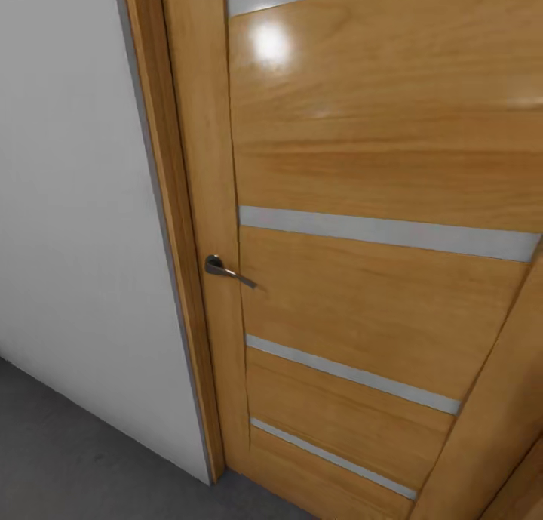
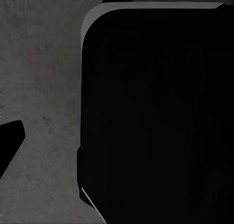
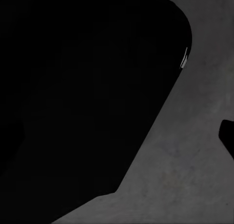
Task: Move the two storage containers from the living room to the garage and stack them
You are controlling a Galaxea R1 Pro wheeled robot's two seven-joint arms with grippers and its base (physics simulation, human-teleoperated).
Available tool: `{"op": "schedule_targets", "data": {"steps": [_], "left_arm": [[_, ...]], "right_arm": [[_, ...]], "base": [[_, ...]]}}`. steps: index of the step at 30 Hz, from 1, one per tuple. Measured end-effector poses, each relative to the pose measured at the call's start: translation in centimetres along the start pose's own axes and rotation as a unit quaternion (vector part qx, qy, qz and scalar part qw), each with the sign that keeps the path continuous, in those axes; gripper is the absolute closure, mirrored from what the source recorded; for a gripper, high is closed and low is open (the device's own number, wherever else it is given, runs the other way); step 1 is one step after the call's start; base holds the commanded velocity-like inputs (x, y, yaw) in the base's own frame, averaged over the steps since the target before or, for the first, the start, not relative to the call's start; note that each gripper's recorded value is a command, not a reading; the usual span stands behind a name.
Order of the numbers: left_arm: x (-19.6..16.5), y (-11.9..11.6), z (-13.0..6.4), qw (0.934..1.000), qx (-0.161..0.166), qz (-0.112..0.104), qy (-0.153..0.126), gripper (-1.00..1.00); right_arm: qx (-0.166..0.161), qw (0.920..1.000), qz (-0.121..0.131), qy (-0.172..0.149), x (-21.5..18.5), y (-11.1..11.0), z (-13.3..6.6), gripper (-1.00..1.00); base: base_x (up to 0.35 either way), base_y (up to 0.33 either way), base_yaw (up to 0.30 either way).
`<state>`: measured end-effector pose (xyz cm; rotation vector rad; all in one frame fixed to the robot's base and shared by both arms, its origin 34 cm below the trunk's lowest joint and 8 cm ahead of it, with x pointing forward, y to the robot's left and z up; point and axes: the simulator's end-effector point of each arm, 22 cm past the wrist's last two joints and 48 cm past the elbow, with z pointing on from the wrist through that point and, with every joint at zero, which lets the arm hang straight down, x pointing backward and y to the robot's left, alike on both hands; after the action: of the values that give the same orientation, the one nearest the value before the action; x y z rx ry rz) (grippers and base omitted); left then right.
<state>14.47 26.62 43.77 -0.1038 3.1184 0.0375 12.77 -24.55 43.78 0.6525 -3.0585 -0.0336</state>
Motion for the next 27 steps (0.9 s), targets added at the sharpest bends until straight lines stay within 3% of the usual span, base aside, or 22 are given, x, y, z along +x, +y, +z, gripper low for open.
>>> {"op": "schedule_targets", "data": {"steps": [27], "left_arm": [[0.0, 0.01, 0.0, 1.0, 0.0, 0.0, 0.0, -1.0]], "right_arm": [[0.0, 1.0, 0.0, 0.0, -0.01, 0.0, 0.0, -1.0]], "base": [[0.001, 0.0, -0.229]]}}
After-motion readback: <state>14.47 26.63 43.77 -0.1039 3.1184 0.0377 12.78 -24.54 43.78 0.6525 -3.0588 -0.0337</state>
